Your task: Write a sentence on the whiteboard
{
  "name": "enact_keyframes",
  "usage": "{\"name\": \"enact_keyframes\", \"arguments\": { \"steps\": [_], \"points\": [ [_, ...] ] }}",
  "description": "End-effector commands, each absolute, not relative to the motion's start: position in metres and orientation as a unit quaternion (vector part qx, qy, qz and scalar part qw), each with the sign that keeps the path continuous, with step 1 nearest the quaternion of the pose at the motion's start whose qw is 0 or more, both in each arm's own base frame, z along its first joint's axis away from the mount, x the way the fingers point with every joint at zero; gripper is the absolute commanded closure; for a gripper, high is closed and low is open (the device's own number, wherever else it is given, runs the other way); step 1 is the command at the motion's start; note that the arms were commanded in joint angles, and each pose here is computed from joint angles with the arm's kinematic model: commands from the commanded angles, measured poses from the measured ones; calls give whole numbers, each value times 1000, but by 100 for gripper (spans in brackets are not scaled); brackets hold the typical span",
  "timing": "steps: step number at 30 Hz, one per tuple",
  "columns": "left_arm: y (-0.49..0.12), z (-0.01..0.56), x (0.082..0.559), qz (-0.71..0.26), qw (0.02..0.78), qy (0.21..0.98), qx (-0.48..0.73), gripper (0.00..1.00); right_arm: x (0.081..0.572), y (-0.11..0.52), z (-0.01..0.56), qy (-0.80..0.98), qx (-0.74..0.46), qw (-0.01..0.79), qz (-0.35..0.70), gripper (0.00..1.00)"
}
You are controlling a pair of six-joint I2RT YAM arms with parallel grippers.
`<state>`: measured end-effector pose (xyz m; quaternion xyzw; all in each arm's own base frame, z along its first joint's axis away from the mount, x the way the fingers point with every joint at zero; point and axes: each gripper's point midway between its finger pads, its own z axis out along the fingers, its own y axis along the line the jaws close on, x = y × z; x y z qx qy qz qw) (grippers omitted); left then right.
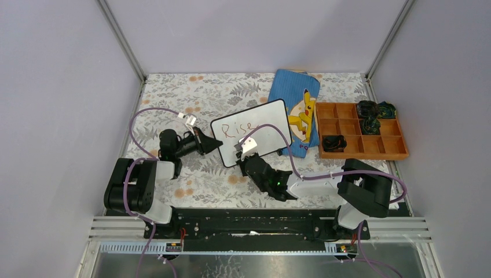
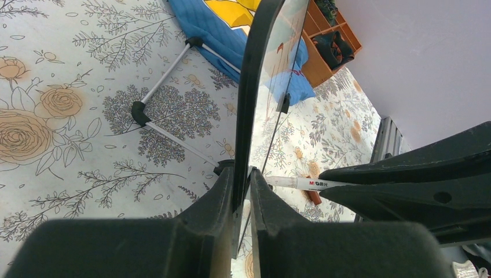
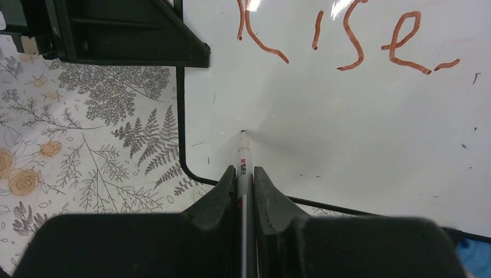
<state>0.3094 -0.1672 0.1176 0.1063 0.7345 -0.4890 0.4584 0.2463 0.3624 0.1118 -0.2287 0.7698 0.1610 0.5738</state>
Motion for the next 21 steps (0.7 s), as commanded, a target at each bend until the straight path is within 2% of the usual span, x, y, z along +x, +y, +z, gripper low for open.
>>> {"name": "enact_keyframes", "arguments": {
  "steps": [1,14,21],
  "points": [
    [-165,98,310,-471,437,761,87,100,255,374,133,760,-207,589,180,100],
    [-167,97,309,-471,436,762,89,100,243,386,123,766,-245,558,203,100],
    [-166,97,309,-469,436,763,90,100,244,372,110,783,-242,548,168,100]
  ]
}}
